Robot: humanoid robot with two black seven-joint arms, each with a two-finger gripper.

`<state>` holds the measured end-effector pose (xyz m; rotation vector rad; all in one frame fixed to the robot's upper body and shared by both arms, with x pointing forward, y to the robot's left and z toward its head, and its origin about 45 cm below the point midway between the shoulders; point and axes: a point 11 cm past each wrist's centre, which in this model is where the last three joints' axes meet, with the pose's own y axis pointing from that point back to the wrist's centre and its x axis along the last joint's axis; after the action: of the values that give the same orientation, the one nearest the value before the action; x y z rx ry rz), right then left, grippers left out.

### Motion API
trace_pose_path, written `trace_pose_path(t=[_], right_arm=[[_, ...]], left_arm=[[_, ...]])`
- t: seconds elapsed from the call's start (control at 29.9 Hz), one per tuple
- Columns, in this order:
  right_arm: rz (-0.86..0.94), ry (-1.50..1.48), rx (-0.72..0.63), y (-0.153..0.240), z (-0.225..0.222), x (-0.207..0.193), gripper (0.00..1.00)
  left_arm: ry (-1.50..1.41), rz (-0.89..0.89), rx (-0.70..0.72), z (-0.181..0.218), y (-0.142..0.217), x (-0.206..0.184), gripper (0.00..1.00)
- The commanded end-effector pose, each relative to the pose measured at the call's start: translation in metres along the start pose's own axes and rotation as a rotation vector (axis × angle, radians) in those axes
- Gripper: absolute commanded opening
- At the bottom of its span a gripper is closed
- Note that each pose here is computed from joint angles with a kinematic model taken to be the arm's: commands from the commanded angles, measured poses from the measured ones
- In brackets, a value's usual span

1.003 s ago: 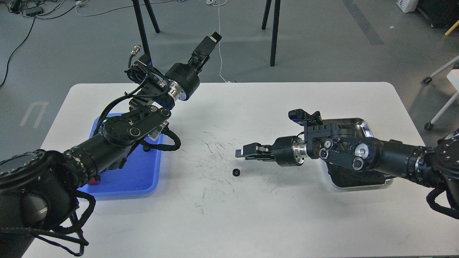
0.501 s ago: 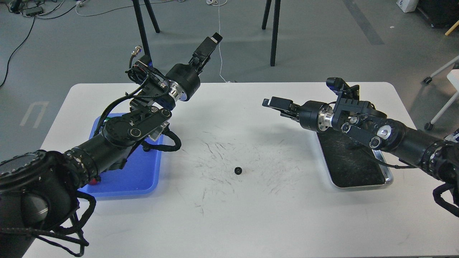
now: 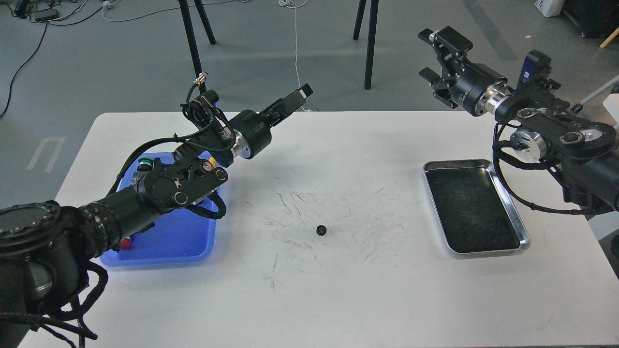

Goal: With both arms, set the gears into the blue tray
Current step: 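Raise the right gripper up and away from the table, then reach the left hand to the small dark part and grasp it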

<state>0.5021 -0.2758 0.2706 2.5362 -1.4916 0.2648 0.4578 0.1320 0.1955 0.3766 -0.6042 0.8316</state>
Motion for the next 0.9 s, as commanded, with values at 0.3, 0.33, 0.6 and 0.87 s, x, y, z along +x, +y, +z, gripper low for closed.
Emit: trace_pose_path(t=[0.3, 0.33, 0.6, 0.87], right_arm=[[0.058, -0.033, 0.054, 0.001, -0.026, 0.024, 0.99], [0.056, -0.035, 0.055, 0.001, -0.026, 0.024, 0.99], [0.047, -0.041, 0.019, -0.004, -0.033, 0.024, 0.99], [0.050, -0.031, 0.040, -0.008, -0.047, 0.028, 0.99]], left_arm=[[-0.523, -0.205, -0.129, -0.003, 0.043, -0.020, 1.00], [-0.542, -0.205, -0.137, -0.002, 0.043, -0.020, 1.00], [-0.764, -0.234, -0.260, 0.002, 0.050, -0.041, 1.00], [-0.897, -0.378, -0.366, -0.007, 0.071, -0.086, 1.00]])
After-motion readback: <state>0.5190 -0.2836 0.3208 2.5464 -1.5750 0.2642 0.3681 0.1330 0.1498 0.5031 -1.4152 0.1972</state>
